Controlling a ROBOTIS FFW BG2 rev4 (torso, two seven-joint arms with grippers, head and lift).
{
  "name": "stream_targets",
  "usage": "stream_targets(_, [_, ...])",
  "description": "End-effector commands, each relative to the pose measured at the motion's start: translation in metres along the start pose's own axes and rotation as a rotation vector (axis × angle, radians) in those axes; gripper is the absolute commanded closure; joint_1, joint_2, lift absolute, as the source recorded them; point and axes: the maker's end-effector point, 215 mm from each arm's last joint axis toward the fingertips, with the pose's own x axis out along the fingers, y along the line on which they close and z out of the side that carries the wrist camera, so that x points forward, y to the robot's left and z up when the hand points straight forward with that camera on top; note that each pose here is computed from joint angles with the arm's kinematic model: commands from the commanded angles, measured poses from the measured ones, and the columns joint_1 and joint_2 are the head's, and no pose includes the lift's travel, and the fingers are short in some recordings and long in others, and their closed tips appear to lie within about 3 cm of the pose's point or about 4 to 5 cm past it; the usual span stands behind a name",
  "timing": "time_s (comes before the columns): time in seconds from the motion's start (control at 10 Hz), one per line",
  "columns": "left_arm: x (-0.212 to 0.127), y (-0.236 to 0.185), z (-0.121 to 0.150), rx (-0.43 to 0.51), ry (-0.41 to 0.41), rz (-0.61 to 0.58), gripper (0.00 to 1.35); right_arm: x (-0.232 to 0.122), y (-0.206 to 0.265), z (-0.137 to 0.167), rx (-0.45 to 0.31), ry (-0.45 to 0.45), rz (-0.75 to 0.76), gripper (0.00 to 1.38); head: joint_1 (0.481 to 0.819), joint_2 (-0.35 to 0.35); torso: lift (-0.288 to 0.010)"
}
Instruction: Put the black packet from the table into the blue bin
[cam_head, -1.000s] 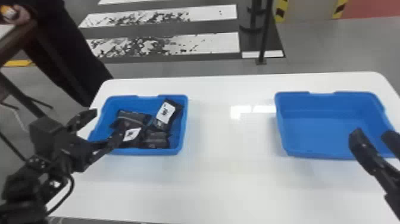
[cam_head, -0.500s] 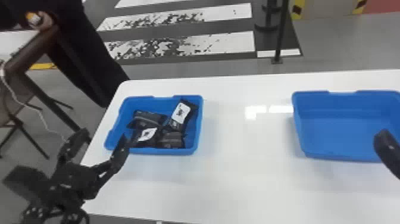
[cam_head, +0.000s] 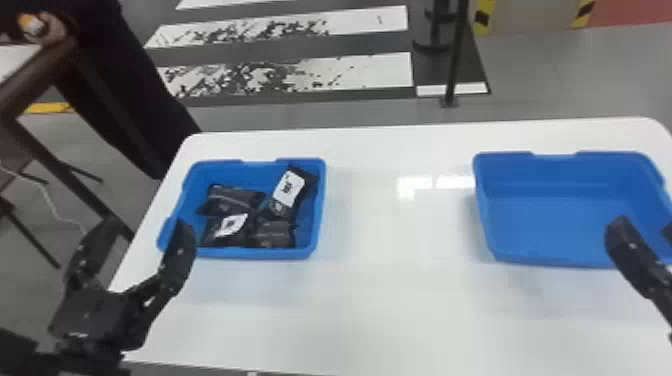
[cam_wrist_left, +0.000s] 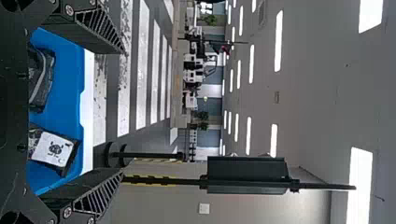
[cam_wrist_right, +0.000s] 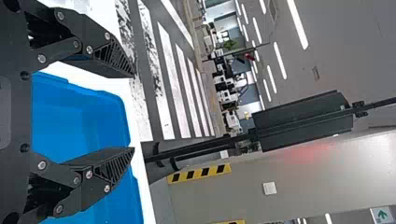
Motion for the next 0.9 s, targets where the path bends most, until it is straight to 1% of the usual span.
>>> stream_targets(0.0, [0.0010,-0.0034,-0.0006,-0.011,0.000,-0.008,0.13,-0.0010,0.0004,-0.0027,0.001,0.006,-0.001,0.51,0.695,0.157,-0.110])
stream_targets(0.4, [0.0004,-0.0041,0.0034,-0.008,-0.008,-0.013,0.13,-0.0029,0.0012,-0.0074,0.001,0.016,-0.001,0.51,0.695,0.152,-0.110])
stream_targets(0.8, [0.0003,-0.0046,0.0014,-0.024,0.000,-0.012,0.13,-0.0029,0.0009,-0.0080,-0.008,0.019,-0.002,0.51,0.695,0.155,-0.110])
